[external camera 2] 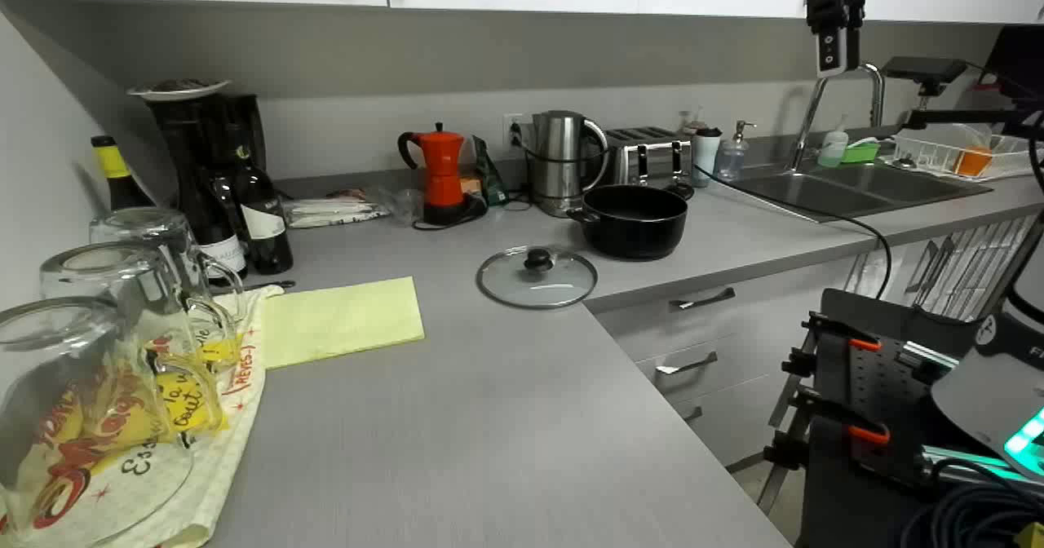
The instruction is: Put the lid on the pot
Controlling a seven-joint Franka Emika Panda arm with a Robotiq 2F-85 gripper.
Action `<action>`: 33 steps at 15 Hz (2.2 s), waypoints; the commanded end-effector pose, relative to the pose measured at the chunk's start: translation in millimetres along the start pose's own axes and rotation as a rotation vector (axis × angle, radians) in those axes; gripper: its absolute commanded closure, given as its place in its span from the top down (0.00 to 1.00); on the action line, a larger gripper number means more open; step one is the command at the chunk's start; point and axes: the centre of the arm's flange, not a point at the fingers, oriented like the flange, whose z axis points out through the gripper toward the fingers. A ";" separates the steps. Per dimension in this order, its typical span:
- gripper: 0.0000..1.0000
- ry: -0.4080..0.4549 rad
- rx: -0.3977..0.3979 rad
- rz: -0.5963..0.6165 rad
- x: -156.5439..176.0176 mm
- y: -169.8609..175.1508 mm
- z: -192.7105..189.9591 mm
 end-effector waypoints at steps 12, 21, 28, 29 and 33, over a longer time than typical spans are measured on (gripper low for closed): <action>1.00 0.019 -0.058 -0.014 27.0 2.4 7.1; 1.00 0.074 -0.206 -0.010 159.4 19.4 50.4; 1.00 0.140 -0.227 -0.049 266.2 24.7 95.5; 1.00 0.145 -0.226 -0.048 279.8 26.0 100.1; 1.00 0.146 -0.197 -0.033 336.5 34.4 116.1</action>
